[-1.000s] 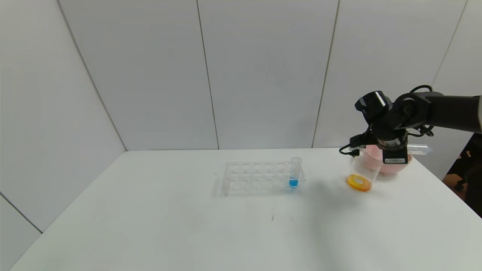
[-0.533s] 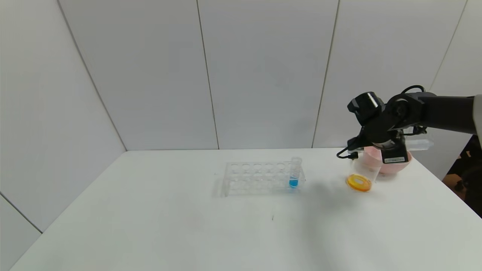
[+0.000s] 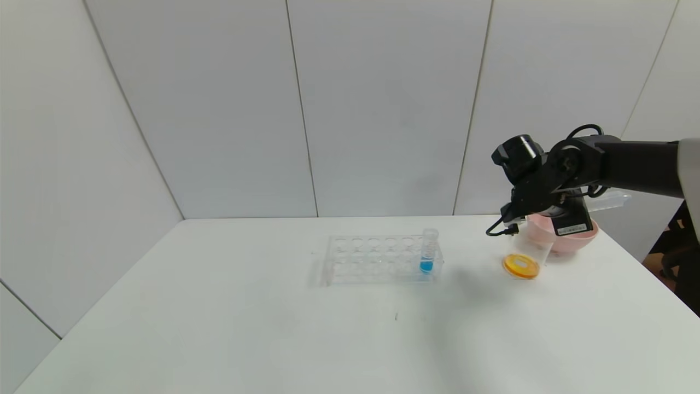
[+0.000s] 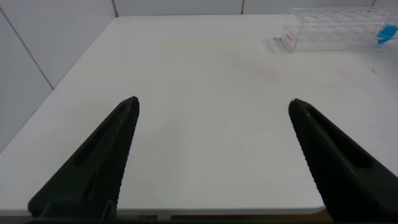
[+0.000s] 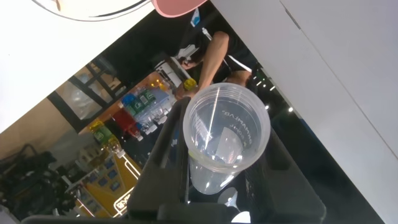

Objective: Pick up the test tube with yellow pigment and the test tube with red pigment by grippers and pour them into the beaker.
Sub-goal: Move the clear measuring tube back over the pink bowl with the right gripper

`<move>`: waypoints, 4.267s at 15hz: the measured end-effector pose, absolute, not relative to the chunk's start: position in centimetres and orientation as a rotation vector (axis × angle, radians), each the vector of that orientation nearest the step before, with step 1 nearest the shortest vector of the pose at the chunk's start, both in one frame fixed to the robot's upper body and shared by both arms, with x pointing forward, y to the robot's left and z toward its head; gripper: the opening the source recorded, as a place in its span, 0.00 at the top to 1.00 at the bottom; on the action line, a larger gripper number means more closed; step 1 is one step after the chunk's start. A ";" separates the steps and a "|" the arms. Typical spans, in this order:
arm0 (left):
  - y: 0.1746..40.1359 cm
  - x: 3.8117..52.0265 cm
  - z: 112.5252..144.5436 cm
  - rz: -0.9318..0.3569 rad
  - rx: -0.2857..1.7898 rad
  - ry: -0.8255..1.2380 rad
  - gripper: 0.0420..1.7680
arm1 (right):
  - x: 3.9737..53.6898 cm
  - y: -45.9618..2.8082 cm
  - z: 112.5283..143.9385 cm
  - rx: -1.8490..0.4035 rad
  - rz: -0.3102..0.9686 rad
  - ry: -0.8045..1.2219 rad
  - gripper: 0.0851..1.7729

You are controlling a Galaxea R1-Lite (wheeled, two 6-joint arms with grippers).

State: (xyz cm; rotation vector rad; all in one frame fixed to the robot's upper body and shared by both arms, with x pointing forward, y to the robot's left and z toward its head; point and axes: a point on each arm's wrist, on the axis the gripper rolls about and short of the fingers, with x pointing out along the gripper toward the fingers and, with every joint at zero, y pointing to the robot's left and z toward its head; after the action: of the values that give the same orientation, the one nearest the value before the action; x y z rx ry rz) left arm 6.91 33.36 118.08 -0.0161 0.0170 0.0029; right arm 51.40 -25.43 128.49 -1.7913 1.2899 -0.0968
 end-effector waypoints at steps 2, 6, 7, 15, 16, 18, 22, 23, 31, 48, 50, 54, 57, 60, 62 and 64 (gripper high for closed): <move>33.4 6.9 118.1 0.003 -0.017 0.017 0.03 | 51.4 -25.5 128.5 -1.789 -0.100 1.291 0.71; 33.4 6.9 118.1 0.003 -0.017 0.017 0.03 | 51.6 -25.8 128.6 -1.772 -0.109 1.282 0.71; 33.4 6.9 118.1 0.003 -0.017 0.017 0.03 | 51.6 -25.9 128.7 -1.761 -0.098 1.273 0.71; 33.4 6.9 118.1 0.003 -0.017 0.017 0.03 | 50.3 -29.0 132.1 -1.221 0.171 0.978 0.71; 33.4 6.9 118.1 0.003 -0.017 0.017 0.03 | 50.2 -29.1 132.4 -1.107 0.209 0.938 0.71; 33.4 6.9 118.1 0.003 -0.017 0.017 0.03 | 49.7 -30.0 133.2 -0.937 0.307 0.865 0.71; 33.4 6.9 118.1 0.002 -0.017 0.017 0.03 | 48.3 -34.2 135.8 -0.712 0.421 0.720 0.71; 33.4 6.9 118.1 0.003 -0.016 0.017 0.03 | 47.7 -35.4 136.6 -0.665 0.415 0.697 0.71; 33.4 6.9 118.1 0.003 -0.017 0.017 0.03 | 44.2 -40.7 140.2 -0.241 0.302 0.509 0.71; 33.4 6.9 118.1 0.003 -0.017 0.017 0.03 | 51.8 -41.8 133.1 0.003 -0.087 0.171 0.71; 33.4 6.9 118.1 0.003 -0.017 0.017 0.03 | 52.5 -41.4 131.0 0.006 -0.080 0.198 0.71; 33.4 6.9 118.1 0.003 -0.017 0.017 0.03 | 54.2 -40.7 128.0 0.000 -0.126 0.205 0.71; 33.4 6.9 118.1 0.003 -0.017 0.017 0.03 | 54.9 -40.5 126.3 0.021 -0.122 0.240 0.71; 33.4 6.9 118.1 0.003 -0.017 0.017 0.03 | 55.5 -40.5 125.1 0.025 -0.122 0.258 0.71; 33.4 6.9 118.1 0.003 -0.017 0.017 0.03 | 55.7 -40.4 124.6 0.026 -0.121 0.272 0.71; 33.4 6.9 118.1 0.003 -0.017 0.017 0.03 | 55.8 -40.2 124.4 0.026 -0.117 0.277 0.71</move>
State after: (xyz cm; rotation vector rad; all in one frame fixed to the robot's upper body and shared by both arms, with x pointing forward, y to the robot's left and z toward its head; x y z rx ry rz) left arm 6.91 33.36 118.08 -0.0166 0.0170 0.0029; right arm 55.77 -40.25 124.40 0.0258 0.2769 -0.1173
